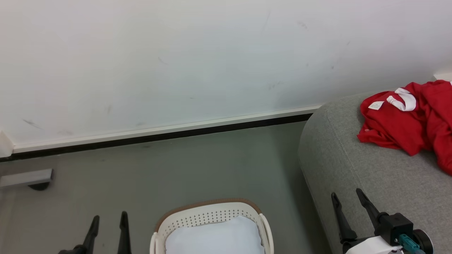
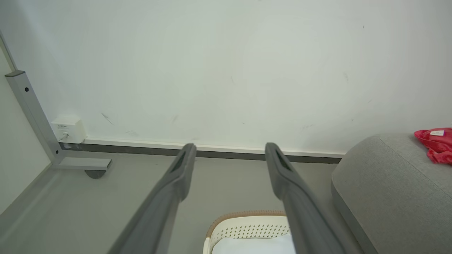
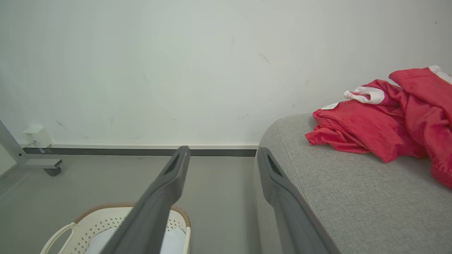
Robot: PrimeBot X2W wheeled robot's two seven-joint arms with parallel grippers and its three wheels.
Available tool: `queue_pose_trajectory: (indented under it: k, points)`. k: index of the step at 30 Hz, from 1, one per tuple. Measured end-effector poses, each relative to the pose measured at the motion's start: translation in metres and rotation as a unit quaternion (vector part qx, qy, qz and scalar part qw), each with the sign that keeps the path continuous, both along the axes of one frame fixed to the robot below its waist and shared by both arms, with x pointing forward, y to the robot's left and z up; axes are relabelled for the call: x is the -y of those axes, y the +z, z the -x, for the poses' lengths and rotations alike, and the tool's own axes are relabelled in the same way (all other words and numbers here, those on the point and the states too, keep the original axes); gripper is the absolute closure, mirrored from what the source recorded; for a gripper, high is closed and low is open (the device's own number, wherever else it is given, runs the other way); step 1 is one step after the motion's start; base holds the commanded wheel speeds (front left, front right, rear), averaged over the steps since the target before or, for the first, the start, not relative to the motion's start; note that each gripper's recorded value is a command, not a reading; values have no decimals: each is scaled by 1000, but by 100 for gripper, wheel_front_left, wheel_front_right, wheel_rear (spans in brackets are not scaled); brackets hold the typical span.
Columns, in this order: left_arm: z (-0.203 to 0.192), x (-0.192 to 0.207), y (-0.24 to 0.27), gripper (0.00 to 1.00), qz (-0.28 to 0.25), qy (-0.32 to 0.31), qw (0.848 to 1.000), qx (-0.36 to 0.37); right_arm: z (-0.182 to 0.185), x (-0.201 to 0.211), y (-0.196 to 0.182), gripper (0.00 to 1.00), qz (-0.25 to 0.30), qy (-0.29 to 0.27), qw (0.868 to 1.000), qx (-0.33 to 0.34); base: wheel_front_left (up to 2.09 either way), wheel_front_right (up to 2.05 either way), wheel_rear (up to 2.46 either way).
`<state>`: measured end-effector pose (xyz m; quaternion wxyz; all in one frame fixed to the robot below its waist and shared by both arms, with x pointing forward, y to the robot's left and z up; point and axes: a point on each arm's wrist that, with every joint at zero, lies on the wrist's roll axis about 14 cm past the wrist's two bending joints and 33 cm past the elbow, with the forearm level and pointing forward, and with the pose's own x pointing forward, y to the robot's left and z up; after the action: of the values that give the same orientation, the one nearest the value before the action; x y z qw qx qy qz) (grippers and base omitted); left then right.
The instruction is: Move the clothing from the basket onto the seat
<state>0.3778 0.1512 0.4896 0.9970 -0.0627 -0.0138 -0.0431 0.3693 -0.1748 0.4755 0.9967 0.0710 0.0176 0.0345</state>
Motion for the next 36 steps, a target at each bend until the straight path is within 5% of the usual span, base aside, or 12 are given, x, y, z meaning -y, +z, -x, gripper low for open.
queue_pose_trajectory:
  k: [36]
  points:
    - [1,-1,-2,0,-3,2,1000,-3,1,-3,0,0,-8,4,1000,-1,0,0,0]
